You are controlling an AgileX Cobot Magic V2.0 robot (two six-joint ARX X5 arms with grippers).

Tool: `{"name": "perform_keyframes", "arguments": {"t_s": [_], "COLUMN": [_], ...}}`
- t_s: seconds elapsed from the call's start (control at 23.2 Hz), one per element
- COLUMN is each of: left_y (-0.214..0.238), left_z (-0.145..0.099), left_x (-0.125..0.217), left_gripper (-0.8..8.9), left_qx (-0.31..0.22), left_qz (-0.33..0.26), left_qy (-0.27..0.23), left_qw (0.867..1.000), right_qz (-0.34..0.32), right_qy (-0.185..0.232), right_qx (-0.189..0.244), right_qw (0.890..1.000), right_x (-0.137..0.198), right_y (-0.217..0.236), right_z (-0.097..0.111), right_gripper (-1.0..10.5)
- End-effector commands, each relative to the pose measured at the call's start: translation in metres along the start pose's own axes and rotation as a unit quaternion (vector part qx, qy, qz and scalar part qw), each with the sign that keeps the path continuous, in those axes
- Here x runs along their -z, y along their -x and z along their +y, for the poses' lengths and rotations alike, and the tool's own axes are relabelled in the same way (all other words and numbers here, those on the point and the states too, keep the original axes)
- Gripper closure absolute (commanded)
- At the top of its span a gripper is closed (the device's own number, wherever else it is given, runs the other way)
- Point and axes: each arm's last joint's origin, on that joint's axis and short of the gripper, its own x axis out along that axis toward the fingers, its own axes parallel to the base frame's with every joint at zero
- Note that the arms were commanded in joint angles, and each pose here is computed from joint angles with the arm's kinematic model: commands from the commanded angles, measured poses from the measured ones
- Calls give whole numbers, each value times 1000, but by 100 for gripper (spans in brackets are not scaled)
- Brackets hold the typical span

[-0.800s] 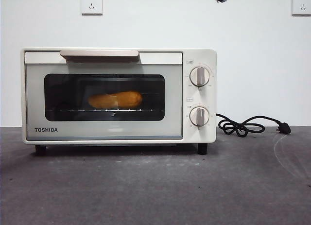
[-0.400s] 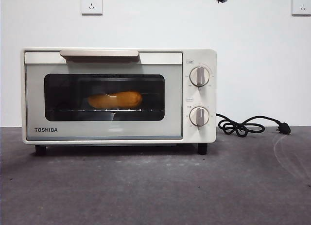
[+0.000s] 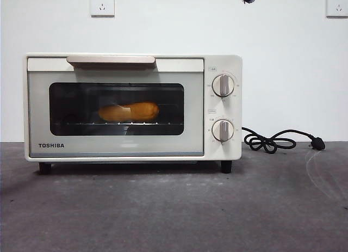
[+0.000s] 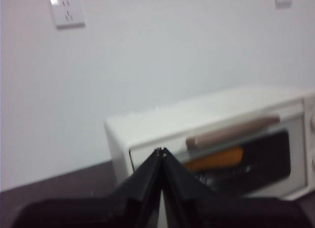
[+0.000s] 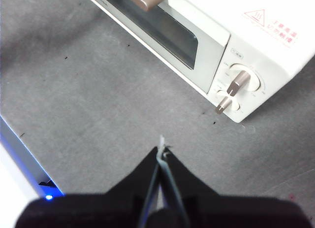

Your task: Take the corn from the table,put the corn in the oven

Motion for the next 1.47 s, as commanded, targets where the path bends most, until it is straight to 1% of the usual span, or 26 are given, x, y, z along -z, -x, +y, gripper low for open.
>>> {"name": "perform_keyframes", "arguments": {"t_s": [0.04,0.3,0.56,0.78,1.04,1.47], "left_y": [-1,0,4,4,4,3], "left_z": [-2,-5,-7,-5,-5,-5], "left_x": [15,49,62,62,60,61], "left_gripper": [817,817,817,817,817,817], "left_qx": [-1,1,1,-32,-31,-31], "left_qz": [32,110,181,185,175,180], "left_qy": [-18,10,31,40,33,33], "left_qw": [999,994,983,981,984,983], "right_qz": [-4,-4,-4,-4,-4,-4], "right_qy": [-4,-4,-4,-4,-4,-4], "right_qx": [3,5,6,6,6,6], "right_qw": [1000,1000,1000,1000,1000,1000], "right_x": [-1,-1,-1,-1,-1,-1], "right_y": [1,1,1,1,1,1], "right_z": [0,0,0,0,0,0], "right_gripper": [946,946,946,946,946,946]}}
